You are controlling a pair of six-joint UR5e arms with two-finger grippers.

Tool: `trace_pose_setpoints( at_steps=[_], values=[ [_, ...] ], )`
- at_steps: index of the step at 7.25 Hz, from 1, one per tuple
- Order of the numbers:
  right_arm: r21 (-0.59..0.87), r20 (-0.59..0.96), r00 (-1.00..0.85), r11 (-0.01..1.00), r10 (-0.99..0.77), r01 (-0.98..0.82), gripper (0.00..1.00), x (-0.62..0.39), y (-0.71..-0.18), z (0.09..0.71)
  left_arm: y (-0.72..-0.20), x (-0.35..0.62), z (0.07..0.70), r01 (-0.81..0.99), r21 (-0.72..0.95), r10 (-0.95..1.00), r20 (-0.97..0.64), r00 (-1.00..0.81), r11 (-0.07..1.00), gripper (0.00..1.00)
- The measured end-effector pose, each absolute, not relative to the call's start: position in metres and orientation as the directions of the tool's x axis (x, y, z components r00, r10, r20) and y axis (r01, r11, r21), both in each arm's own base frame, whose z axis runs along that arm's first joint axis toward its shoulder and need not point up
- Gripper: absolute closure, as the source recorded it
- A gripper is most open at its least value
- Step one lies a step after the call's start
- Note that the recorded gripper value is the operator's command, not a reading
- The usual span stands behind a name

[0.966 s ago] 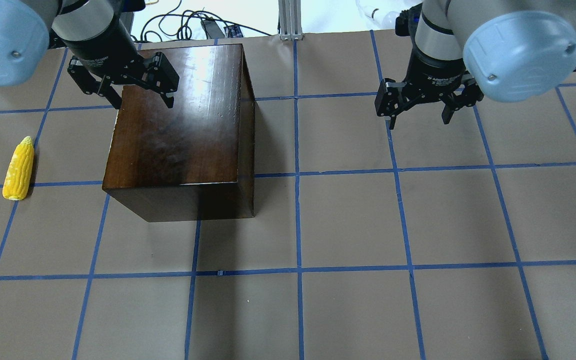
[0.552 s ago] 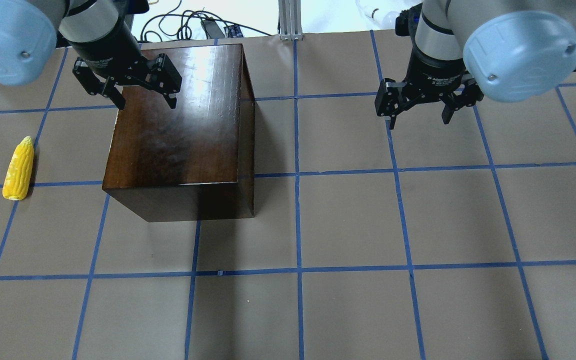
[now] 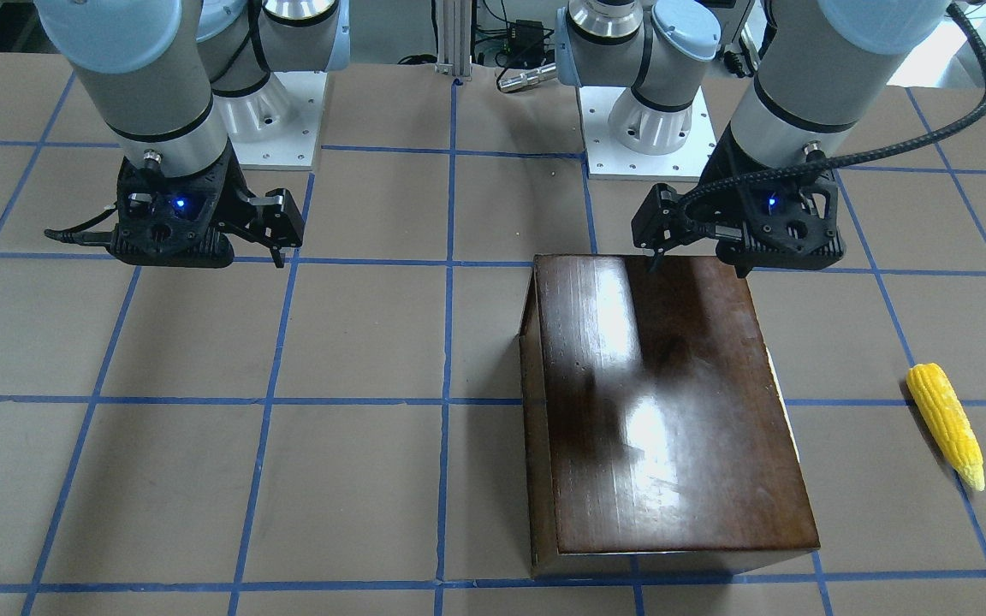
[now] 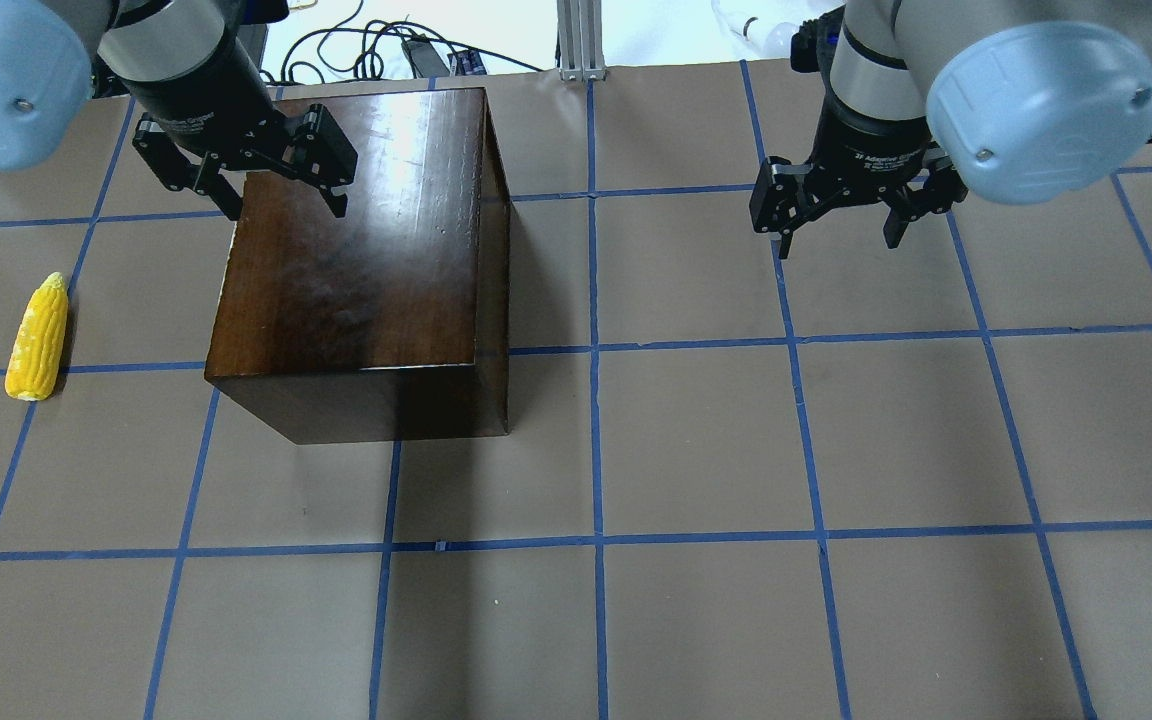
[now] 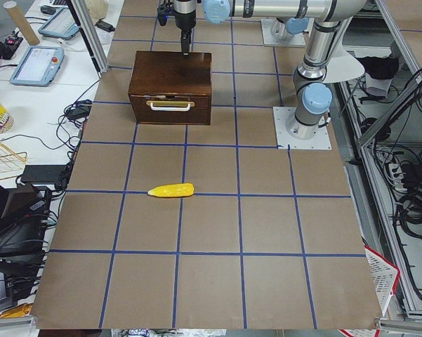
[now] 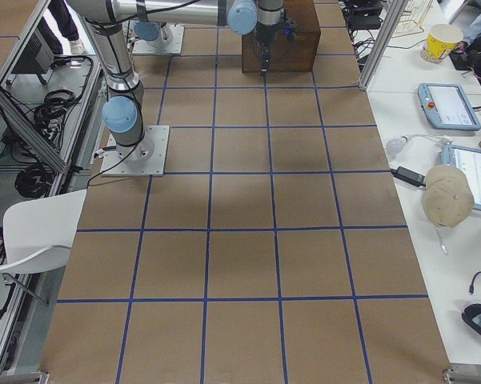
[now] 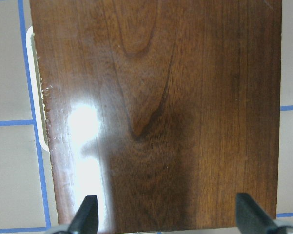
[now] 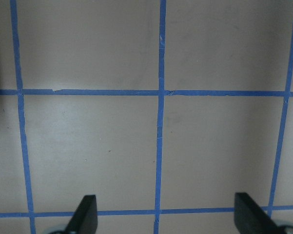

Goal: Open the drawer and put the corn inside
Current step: 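Move the left gripper off the cabinet toward its drawer side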

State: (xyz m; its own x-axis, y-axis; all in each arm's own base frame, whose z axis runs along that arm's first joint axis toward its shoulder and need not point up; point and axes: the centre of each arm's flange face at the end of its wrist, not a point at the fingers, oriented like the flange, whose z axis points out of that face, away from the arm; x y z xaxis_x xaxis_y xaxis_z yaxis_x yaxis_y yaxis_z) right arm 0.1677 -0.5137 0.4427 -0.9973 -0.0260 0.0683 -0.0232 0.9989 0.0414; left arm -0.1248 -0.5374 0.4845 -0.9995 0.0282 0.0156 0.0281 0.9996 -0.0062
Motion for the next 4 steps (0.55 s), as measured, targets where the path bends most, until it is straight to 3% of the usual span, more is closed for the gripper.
trace_pose_setpoints(
  at_steps=[4],
  values=[
    [0.041,0.069,-0.997,0.999,-0.026,-0.023,0.0,0.168,-0.514,0.443,-0.559,-0.048,0.481,-0.002,-0.017,-0.001,0.06,-0.998,1.0,0.0]
  ],
)
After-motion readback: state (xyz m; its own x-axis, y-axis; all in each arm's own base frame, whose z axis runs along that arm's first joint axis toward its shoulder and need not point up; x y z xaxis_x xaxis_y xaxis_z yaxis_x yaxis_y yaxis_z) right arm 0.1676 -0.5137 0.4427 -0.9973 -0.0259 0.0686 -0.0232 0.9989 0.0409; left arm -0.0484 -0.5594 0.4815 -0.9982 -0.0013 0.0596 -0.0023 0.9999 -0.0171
